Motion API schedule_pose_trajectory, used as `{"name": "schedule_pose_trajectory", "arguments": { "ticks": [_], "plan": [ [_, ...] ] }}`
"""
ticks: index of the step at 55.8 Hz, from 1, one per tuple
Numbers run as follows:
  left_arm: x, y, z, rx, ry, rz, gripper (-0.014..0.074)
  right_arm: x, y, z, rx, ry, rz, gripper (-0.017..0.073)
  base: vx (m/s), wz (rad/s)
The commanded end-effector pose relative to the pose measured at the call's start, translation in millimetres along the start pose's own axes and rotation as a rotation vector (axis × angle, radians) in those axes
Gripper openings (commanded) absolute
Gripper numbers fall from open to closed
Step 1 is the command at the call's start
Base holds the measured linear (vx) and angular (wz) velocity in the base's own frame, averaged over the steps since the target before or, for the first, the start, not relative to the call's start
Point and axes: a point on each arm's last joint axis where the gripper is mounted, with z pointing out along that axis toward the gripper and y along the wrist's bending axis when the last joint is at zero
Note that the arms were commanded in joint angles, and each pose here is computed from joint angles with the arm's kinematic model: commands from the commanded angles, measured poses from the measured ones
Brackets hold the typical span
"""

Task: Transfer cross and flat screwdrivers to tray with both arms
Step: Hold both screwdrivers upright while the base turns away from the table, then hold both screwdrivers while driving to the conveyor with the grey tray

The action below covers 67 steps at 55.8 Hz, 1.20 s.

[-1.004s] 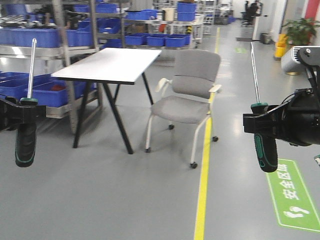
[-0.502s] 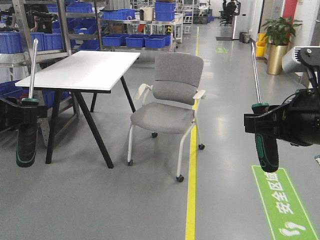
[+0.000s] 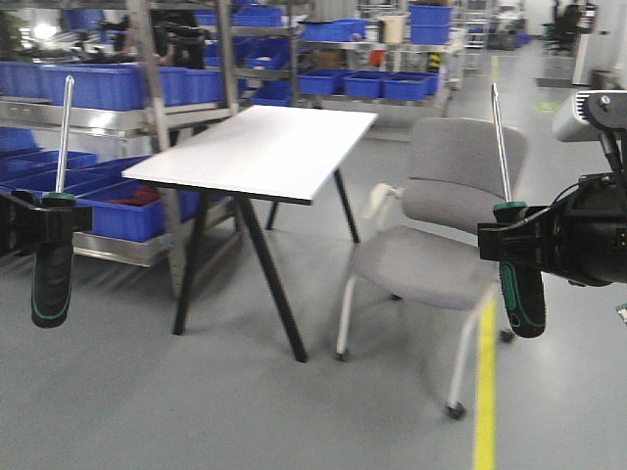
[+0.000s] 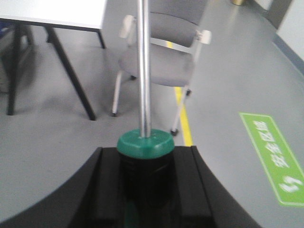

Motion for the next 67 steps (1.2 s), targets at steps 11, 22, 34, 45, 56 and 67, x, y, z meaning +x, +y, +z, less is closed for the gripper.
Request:
{"name": "schedule_pose_trajectory", "arguments": {
  "ticks": [11, 22, 34, 45, 56, 67],
  "plan": [
    [-20.6, -6.4, -15.3, 0.000, -0.133, -0.012, 0.0003, -20.7, 1.2, -18.0, 0.007, -0.150, -0.003, -0.0008, 0.50, 0.54],
    [-20.6, -6.4, -15.3, 0.000, -0.134, -0.012, 0.0003, -20.7, 1.1, -18.0, 0.008, -0.151, -0.005, -0.0008, 0.51, 0.58],
    [-20.6, -6.4, -15.3, 0.000, -0.134, -0.013, 0.0003, -20.7, 1.0, -18.0, 0.009, -0.151, -0.006, -0.0008, 0.52, 0.61],
    [-20.5, -6.5, -15.3, 0.001, -0.133, -0.013, 0.0003, -20.7, 0.7, -18.0, 0.011, -0.151, -0.008, -0.0008, 0.52, 0.64],
    [-20.6, -6.4, -15.3, 0.000, -0.134, -0.013, 0.0003, -20.7, 0.7, -18.0, 0.011, -0.151, -0.008, -0.0008, 0.52, 0.65],
    [-20.6, -6.4, -15.3, 0.000, -0.134, -0.013, 0.0003, -20.6, 0.7, -18.0, 0.011, -0.149, -0.008, -0.0008, 0.52, 0.66]
  ]
}}
